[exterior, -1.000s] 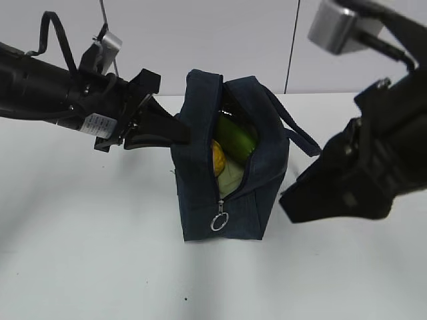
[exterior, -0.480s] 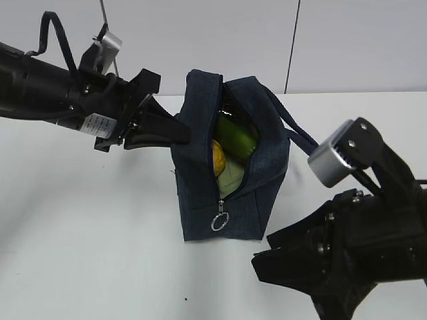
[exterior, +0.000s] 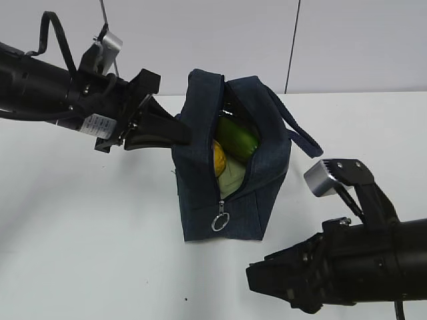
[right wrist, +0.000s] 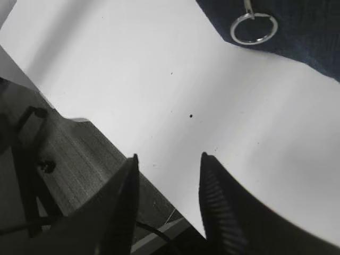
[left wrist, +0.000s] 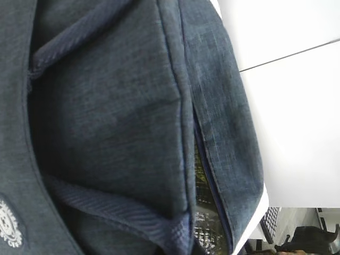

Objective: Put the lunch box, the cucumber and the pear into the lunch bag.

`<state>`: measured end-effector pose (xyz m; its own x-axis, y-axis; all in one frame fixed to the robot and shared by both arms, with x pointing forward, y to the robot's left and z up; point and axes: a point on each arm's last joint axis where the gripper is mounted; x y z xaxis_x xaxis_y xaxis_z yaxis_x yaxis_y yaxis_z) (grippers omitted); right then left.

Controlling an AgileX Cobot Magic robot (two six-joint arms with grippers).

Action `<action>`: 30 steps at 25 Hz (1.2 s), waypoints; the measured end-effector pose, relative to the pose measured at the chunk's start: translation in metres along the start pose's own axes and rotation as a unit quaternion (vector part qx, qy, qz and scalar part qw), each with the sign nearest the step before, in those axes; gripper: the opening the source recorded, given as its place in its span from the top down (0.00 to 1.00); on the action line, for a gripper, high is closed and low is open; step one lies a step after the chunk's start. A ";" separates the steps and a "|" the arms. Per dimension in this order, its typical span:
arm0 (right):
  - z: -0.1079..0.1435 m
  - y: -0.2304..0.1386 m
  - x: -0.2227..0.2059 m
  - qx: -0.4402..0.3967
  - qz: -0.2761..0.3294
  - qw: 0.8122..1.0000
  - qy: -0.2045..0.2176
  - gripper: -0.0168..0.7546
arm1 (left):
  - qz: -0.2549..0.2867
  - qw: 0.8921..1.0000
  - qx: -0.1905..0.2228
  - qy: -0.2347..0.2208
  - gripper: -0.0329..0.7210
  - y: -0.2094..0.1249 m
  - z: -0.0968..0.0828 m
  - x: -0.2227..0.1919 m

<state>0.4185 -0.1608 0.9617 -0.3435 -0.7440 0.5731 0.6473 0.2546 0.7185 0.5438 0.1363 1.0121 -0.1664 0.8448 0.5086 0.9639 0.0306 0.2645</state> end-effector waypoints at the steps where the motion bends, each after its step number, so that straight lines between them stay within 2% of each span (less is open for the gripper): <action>1: -0.002 -0.001 -0.002 -0.001 0.001 1.000 -0.003 0.58 | 0.001 1.000 0.000 0.000 0.95 0.000 0.000 0.000; 6: -0.007 -0.003 -0.008 0.087 0.005 0.996 -0.009 0.58 | 0.005 1.000 -0.003 0.001 0.95 -0.001 0.000 0.000; 13: -0.019 0.002 -0.011 0.205 0.024 0.977 -0.062 0.58 | 0.006 1.000 -0.013 0.002 0.95 -0.001 0.000 0.000; 19: -0.027 0.014 -0.028 0.246 0.028 0.968 -0.049 0.58 | 0.006 1.000 -0.017 0.001 0.94 -0.001 0.000 0.000; 23: -0.035 0.016 -0.048 0.257 0.040 0.965 -0.025 0.52 | 0.003 1.000 -0.025 -0.003 0.94 -0.001 0.000 0.000; 30: -0.054 0.024 -0.079 0.254 0.058 0.965 -0.025 0.49 | -0.005 1.000 -0.028 -0.012 0.94 0.001 -0.002 0.000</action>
<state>0.4982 -0.1288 0.9123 -0.3294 -0.6654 0.6699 0.2704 0.6133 0.7421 0.5441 0.1351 1.0142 -0.1697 0.8571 0.4864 0.9493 0.0097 0.3142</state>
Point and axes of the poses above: a point on each arm's last joint axis where the gripper is mounted, x pointing back along that axis away from the gripper, z along the wrist's bending axis when the last joint is at zero, y = z × x, and after that the axes turned 10 degrees about x, right-handed
